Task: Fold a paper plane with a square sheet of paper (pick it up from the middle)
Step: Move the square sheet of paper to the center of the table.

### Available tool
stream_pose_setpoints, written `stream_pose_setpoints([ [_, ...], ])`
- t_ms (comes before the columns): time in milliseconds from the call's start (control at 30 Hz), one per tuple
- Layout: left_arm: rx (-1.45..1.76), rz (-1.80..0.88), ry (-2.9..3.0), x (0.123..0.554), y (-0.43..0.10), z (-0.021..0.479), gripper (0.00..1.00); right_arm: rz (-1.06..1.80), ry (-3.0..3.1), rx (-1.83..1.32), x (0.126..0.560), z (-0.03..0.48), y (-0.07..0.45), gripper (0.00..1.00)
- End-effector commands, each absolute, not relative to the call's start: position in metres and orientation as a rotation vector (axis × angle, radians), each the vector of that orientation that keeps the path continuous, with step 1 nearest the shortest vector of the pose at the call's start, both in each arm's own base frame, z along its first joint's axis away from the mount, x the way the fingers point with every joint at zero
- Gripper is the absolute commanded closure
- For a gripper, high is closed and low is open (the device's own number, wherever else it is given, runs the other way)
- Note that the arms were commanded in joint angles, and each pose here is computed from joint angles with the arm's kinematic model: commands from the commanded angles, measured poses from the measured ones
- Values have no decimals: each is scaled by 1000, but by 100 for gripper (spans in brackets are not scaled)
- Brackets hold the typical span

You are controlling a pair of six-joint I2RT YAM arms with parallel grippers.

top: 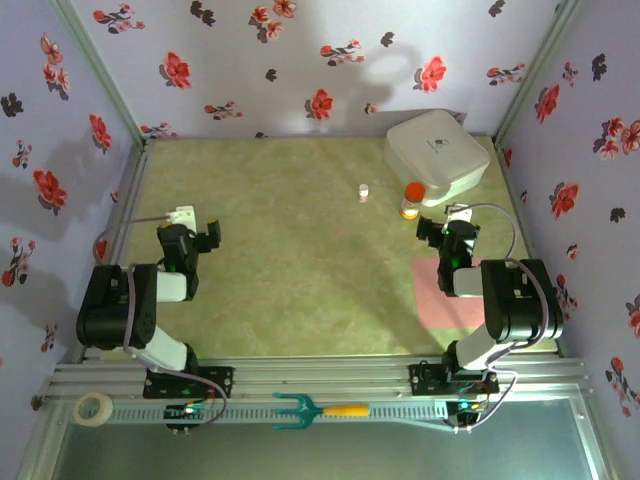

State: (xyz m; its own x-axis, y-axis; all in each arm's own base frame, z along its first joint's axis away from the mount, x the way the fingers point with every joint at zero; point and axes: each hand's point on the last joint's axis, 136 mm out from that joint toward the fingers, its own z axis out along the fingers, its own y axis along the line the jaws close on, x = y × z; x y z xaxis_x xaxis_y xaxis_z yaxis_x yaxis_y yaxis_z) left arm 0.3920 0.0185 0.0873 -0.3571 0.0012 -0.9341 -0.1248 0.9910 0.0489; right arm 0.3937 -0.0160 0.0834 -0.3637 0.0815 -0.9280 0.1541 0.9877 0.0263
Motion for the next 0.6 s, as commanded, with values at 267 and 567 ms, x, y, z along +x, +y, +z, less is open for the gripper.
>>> stream_pose_setpoints([
  [267, -70, 141, 1917, 398, 20, 95, 0, -84, 1927, 205, 396, 88, -22, 1],
  [567, -71, 140, 1916, 398, 20, 95, 0, -73, 1931, 205, 396, 87, -22, 1],
])
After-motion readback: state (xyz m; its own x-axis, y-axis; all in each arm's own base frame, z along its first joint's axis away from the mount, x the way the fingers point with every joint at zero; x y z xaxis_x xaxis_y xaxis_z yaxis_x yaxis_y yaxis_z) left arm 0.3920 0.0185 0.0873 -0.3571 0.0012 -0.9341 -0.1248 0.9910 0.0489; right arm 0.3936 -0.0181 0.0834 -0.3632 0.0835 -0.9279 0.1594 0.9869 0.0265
